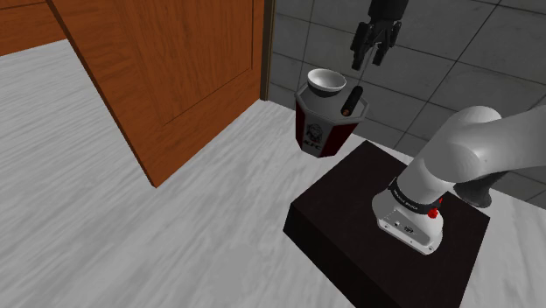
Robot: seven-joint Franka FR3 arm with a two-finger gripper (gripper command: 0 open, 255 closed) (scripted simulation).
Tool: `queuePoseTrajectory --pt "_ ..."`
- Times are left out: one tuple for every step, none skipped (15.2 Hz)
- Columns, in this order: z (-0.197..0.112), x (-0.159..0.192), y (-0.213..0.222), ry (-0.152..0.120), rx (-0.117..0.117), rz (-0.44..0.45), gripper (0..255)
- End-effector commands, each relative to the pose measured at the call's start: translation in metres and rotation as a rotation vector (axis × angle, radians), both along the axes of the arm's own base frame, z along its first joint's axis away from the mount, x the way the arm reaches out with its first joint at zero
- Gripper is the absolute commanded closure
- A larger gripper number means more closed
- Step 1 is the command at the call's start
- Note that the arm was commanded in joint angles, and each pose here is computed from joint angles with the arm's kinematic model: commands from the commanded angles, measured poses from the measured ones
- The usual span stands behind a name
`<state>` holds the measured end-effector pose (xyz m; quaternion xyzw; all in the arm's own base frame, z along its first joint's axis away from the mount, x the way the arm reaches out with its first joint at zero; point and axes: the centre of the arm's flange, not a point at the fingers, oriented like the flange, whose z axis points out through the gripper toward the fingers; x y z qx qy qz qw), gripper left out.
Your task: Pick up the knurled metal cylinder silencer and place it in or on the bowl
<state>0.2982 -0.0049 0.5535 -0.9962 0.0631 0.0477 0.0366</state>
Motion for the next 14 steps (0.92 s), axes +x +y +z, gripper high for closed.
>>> queuePoseTrajectory --pt "0.000 0.000 0.000 0.000 0.000 0.000 0" --pt "-0.008 0.007 -0.007 -0.002 -0.003 -0.029 0" --pt "-0.017 0.013 -0.014 -0.004 -0.006 -0.057 0" --pt "-0.025 0.020 -0.021 -0.007 -0.009 -0.086 0" --pt "-0.034 0.026 -0.028 -0.009 -0.011 -0.115 0" --pt "-0.042 0.032 -0.036 -0.011 -0.014 -0.143 0" --pt "-0.050 0.038 -0.043 -0.013 -0.017 -0.172 0" --pt "-0.058 0.044 -0.051 -0.016 -0.020 -0.201 0" --pt "-0.067 0.049 -0.059 -0.018 -0.023 -0.230 0" --pt "-0.075 0.054 -0.068 -0.020 -0.026 -0.258 0" --pt "-0.083 0.059 -0.076 -0.022 -0.029 -0.287 0" --pt "-0.091 0.064 -0.085 -0.025 -0.031 -0.316 0" --pt "-0.099 0.069 -0.093 -0.027 -0.034 -0.344 0" --pt "-0.107 0.073 -0.102 -0.029 -0.037 -0.373 0"
